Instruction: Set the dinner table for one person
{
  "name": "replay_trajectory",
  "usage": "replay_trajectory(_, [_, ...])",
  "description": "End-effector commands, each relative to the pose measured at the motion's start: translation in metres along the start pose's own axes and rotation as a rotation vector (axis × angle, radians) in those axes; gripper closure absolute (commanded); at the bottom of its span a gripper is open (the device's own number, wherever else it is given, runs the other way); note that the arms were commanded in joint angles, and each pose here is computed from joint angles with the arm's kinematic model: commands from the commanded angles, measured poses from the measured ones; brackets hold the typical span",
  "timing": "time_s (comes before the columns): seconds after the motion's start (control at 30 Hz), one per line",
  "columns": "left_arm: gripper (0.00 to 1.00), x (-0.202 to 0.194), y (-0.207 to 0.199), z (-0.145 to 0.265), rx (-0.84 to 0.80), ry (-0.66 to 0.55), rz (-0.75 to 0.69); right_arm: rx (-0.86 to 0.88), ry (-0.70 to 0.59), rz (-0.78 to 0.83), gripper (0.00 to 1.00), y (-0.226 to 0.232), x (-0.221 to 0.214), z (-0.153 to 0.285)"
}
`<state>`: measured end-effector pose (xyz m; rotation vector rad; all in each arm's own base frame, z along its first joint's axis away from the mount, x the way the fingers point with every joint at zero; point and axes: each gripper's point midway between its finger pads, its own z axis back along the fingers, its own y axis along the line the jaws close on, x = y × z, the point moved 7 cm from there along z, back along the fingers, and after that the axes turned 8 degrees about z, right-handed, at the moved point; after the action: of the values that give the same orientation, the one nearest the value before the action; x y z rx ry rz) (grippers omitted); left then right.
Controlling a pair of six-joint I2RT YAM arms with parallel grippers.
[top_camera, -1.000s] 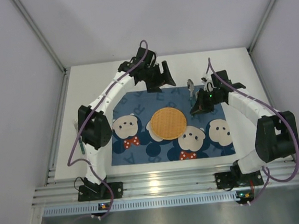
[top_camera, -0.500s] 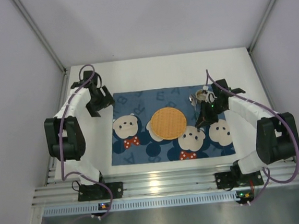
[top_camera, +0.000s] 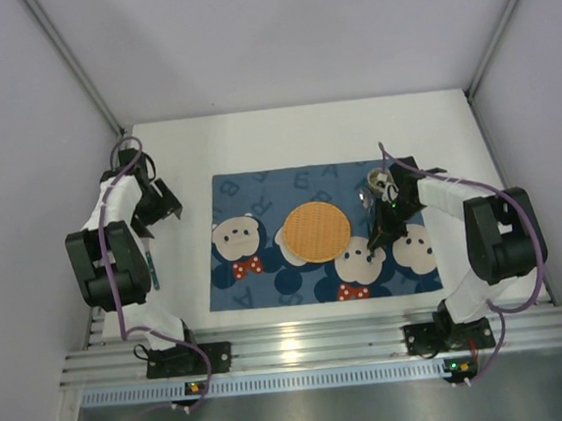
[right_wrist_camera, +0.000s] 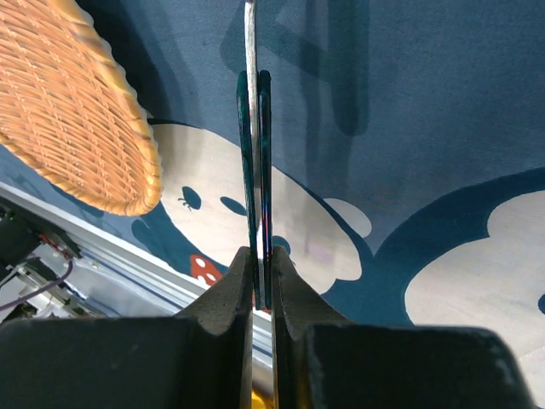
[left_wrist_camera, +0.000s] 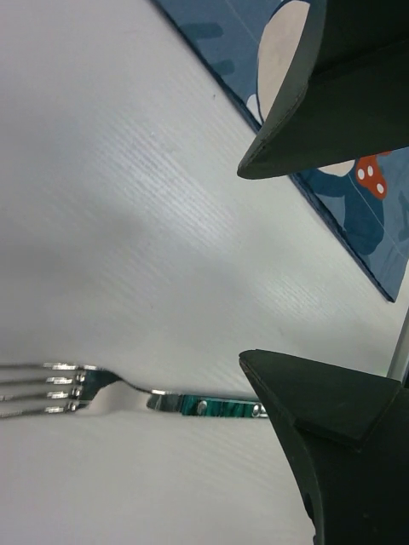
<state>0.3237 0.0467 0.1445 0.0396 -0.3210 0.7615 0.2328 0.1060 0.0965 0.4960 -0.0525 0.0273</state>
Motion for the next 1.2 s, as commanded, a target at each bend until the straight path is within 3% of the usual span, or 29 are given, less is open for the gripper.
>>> replay_trajectory(0.0, [0.14,0.014,0.014,0.016,0.009,-0.058,0.009,-0.048,0.006,-0.024,0.96,-0.005,0.000,-0.001])
replay_trajectory(0.1, [0.14,0.016,0.020,0.014,0.016,-0.056,0.021,-0.081,0.011,-0.024,0.83,-0.006,0.000,0.004])
replay_trajectory(0.23, [0.14,0.017,0.024,0.011,0.021,-0.052,0.032,-0.142,0.009,-0.031,0.48,-0.008,0.001,0.014])
replay_trajectory(0.33, [0.14,0.018,0.028,0.010,0.043,-0.058,0.039,-0.179,0.006,-0.026,0.42,-0.007,0.002,0.023])
replay_trajectory(0.57, [0.14,0.017,0.052,0.008,0.169,-0.076,0.077,-0.219,-0.052,0.013,0.40,0.006,0.007,0.057])
replay_trajectory(0.77, [0.15,0.007,0.096,-0.001,0.384,-0.032,0.204,-0.227,-0.119,0.040,0.39,0.019,0.015,0.083])
replay_trajectory(0.83, [0.16,0.002,0.104,-0.007,0.363,0.021,0.243,-0.221,-0.123,0.039,0.38,0.020,0.018,0.084])
replay_trajectory(1.17, [0.17,-0.018,0.097,-0.017,0.171,0.042,0.242,-0.209,-0.087,0.021,0.39,0.019,0.023,0.074])
